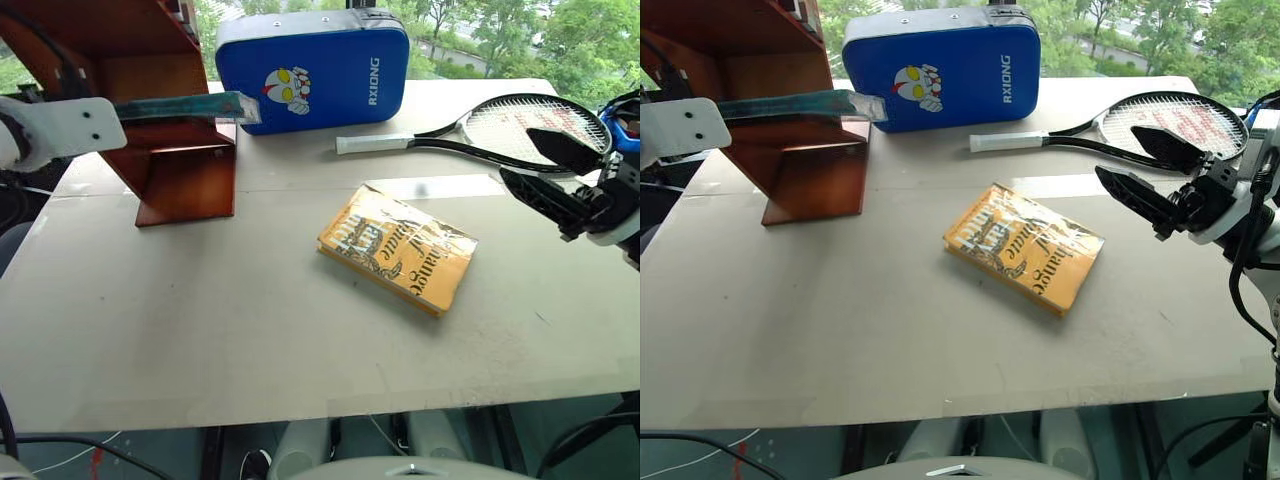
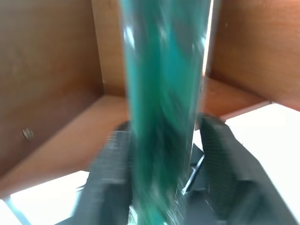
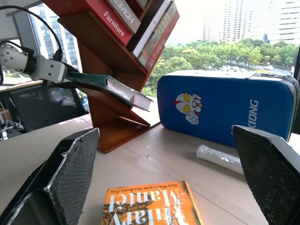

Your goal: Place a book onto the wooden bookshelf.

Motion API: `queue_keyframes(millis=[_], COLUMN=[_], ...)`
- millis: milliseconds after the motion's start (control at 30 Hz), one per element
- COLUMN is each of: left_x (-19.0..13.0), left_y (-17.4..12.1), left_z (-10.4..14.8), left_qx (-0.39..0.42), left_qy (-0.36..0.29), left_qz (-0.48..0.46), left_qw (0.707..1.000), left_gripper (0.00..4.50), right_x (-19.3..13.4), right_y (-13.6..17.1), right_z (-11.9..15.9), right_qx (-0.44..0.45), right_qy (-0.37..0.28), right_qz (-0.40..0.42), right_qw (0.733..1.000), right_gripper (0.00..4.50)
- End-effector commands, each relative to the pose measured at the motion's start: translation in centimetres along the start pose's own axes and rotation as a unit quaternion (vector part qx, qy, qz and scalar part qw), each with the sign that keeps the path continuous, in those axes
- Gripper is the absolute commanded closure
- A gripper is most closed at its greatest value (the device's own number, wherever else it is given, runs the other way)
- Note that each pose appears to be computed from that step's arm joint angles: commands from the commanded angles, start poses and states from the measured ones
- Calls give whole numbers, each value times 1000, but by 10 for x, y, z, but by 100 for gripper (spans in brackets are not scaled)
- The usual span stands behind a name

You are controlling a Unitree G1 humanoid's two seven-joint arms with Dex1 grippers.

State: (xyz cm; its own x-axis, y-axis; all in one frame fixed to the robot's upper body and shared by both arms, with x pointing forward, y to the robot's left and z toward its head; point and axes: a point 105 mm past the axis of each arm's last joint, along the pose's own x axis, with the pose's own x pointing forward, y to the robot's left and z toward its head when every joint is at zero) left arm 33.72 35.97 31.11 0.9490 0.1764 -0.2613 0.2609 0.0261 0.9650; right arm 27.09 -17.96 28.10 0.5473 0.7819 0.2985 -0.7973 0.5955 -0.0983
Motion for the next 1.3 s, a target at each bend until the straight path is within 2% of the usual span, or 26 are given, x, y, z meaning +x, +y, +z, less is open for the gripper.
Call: queue_keyframes(millis=[33, 67, 167, 300, 400, 533, 633, 700, 767, 833, 933, 1033, 1100, 1167, 1233, 1300], left_x=[-17, -18, -23, -29, -33, -42, -47, -50, -59, -66, -67, -66, -64, -65, -75, -74], left_y=[19, 17, 16, 18, 18, 18, 14, 9, -1, -26, -64, -117, -143, -182, -223, -240], left_z=[-8, -9, -4, 27, 37, 49, 62, 83, 124, 162, 194, 210, 209, 209, 211, 204], left_qx=[-14, -18, -41, -94, -132, -225, -255, -229, -266, -313, -381, -422, -431, -478, -488, -501], left_qy=[14, 15, -1, -83, -113, -169, -209, -257, -366, -449, -484, -469, -446, -412, -374, -339], left_qz=[43, 45, 61, 94, 109, 121, 114, 99, 64, -1, -78, -169, -195, -242, -303, -296], left_qw=[999, 999, 997, 988, 979, 952, 937, 934, 889, 837, 784, 757, 760, 737, 728, 739], left_gripper=[39, 6, 6, 6, 6, 6, 6, 6, 6, 6, 6, 6, 6, 6, 6, 6], right_x=[1, 2, 2, 6, 8, 6, 1, -3, -13, -28, -48, -67, -77, -93, -112, -128], right_y=[1, 1, 0, 0, 1, 1, 0, -1, 2, -1, -8, -14, -15, -13, -12, -9], right_z=[8, 7, 7, 4, 1, -1, -4, -8, -26, -47, -70, -96, -108, -127, -145, -159], right_qx=[-23, -24, -22, -18, -16, -14, -13, -13, -35, -36, -36, -39, -37, -56, -58, -56], right_qy=[-10, -8, -4, 2, 7, 13, 20, 27, 72, 100, 124, 152, 158, 187, 218, 242], right_qz=[3, 3, 7, 18, 26, 28, 25, 21, 30, 16, -13, -54, -75, -89, -106, -110], right_qw=[1000, 1000, 1000, 1000, 1000, 999, 999, 999, 996, 994, 992, 986, 984, 977, 968, 963], right_gripper=[0, 0, 0, 0, 0, 0, 0, 0, 0, 0, 0, 0, 0, 0, 0, 0])
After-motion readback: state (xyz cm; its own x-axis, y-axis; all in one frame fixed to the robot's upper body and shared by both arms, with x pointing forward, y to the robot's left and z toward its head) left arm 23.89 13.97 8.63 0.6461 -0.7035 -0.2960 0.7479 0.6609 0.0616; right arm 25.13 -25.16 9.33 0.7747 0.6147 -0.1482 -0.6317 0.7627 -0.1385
